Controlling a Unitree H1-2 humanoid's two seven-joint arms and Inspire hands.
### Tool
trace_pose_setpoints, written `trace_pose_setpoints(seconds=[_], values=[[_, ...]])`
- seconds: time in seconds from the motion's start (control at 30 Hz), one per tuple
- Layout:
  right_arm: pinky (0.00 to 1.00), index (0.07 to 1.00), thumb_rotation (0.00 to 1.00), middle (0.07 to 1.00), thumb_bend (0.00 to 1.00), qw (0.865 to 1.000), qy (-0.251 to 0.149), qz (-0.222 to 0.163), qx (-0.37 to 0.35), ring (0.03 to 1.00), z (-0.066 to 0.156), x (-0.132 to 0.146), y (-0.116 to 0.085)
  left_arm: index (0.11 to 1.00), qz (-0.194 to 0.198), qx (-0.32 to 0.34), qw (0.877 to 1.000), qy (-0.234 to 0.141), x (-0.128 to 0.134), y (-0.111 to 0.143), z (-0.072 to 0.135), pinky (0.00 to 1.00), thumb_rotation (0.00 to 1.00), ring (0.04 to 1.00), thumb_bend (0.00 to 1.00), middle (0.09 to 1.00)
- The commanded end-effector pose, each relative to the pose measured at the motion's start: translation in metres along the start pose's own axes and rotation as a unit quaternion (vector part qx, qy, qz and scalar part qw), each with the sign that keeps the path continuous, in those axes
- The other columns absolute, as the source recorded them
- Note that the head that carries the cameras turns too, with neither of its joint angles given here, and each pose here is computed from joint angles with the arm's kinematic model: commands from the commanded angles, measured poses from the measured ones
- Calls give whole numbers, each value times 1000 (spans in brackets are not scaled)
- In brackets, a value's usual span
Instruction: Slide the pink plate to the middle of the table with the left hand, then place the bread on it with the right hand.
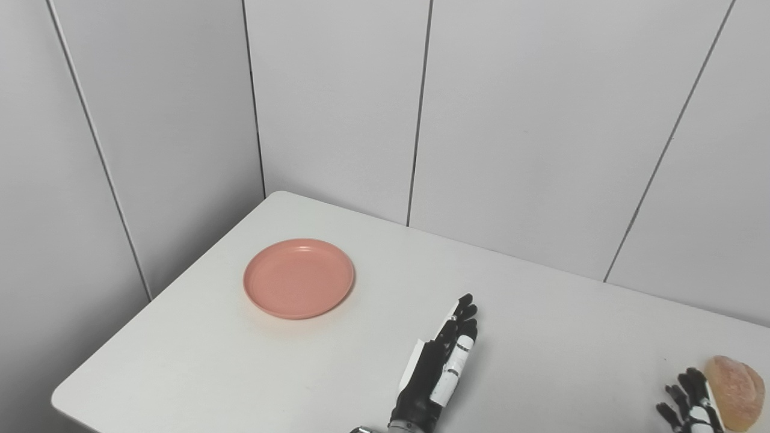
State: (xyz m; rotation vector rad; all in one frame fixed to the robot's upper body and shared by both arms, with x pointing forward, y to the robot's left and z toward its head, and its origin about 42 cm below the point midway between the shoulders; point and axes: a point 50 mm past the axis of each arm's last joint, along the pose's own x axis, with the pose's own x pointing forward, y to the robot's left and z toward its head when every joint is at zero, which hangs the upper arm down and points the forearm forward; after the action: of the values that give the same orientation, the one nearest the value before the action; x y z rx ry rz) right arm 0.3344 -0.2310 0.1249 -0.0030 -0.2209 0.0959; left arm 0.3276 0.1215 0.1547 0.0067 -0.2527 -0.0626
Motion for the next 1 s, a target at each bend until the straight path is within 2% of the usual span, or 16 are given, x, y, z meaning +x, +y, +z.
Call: trace_pose_setpoints(seconds=[0.0, 0.23, 0.37, 0.67, 0.97], values=[[933, 985, 1000, 992, 264, 1000, 23, -5, 16, 978, -16, -14, 2, 933, -6, -5, 999, -42, 14, 0, 23, 922, 1000, 929, 440, 947], [934, 991, 1000, 997, 303, 1000, 22, 0, 16, 978, -17, -13, 3, 908, 13, -3, 998, -65, 23, 13, 43, 881, 1000, 900, 398, 918], [951, 995, 1000, 1000, 308, 1000, 25, 3, 15, 984, -17, -12, 4, 909, 11, -16, 997, -69, 28, 19, 51, 897, 1000, 904, 392, 919], [952, 996, 1000, 1000, 292, 1000, 27, 1, 13, 983, -20, -11, 3, 917, 21, 19, 996, -84, 40, 49, 71, 911, 1000, 907, 427, 928], [954, 991, 1000, 997, 284, 999, 29, 0, 14, 979, -20, -11, 3, 920, 42, 43, 993, -101, 57, 88, 75, 910, 1000, 898, 479, 925]])
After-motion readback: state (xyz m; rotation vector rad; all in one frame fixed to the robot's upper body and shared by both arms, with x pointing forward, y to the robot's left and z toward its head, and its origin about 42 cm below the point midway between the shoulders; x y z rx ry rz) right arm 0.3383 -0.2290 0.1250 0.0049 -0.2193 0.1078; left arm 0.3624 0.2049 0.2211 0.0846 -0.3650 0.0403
